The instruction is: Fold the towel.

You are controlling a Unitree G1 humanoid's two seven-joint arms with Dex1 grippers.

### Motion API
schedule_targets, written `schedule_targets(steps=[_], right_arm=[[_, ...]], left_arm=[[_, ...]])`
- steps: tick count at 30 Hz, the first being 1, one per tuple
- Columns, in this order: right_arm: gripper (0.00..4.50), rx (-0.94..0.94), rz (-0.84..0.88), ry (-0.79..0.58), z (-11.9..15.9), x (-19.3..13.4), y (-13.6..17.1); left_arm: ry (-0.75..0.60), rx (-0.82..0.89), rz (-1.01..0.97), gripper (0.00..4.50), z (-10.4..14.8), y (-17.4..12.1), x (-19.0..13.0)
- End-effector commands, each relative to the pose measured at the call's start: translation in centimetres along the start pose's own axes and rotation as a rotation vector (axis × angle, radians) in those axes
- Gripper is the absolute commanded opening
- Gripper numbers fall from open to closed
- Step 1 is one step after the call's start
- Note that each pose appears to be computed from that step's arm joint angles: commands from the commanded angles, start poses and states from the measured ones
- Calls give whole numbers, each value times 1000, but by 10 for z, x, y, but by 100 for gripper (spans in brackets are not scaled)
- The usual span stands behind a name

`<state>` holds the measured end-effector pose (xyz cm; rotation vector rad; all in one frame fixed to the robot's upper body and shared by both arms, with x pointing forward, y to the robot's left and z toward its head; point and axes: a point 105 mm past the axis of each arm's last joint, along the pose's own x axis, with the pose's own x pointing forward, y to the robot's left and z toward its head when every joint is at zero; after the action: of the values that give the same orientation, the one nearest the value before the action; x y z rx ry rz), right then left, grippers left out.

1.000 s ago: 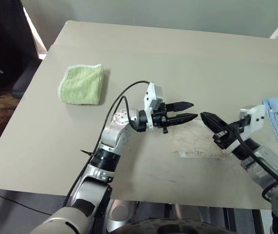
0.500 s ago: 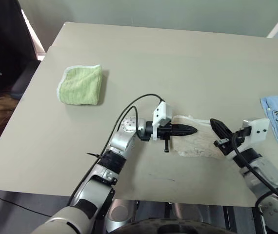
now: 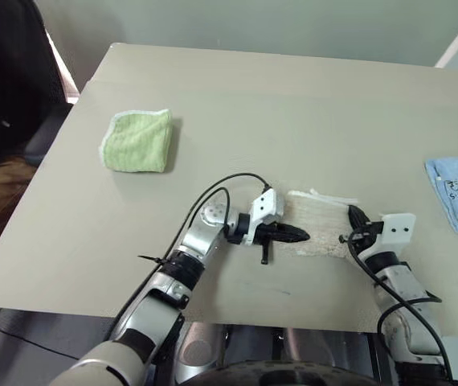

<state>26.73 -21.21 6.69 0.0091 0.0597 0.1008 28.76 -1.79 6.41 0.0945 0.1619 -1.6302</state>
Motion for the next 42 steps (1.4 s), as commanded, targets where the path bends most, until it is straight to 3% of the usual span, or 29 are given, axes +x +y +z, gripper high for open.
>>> schedule_targets(steps=[1,4,7,13,18,24,33,37,42], right_arm=[[0,51,11,-20,16,-6,-18],[0,100,83,-64,40,-8,-14],[60,139,177,-113,73,-12,-9],[264,252,278,-98,108,-23,-10],[443,369,362,54,104,-26,-15],[447,442,451,377,70,-29,-18],[447,509,480,574,49,-29,-39],[447,459,553,741,27,-36,-29],[447,504,694,732,31,-34,-4]], left_arm=[[-28,4,17,4,4,0,0],[-102,-21,23,4,17,2,1],[-207,-49,40,0,37,5,-2],[-329,-59,100,0,62,13,-17],[-316,-33,144,0,64,17,-32],[-297,-70,149,0,67,9,-64],[-238,-89,231,0,52,0,-87],[-243,-84,250,0,56,-3,-87],[-234,-79,275,0,56,-4,-88]])
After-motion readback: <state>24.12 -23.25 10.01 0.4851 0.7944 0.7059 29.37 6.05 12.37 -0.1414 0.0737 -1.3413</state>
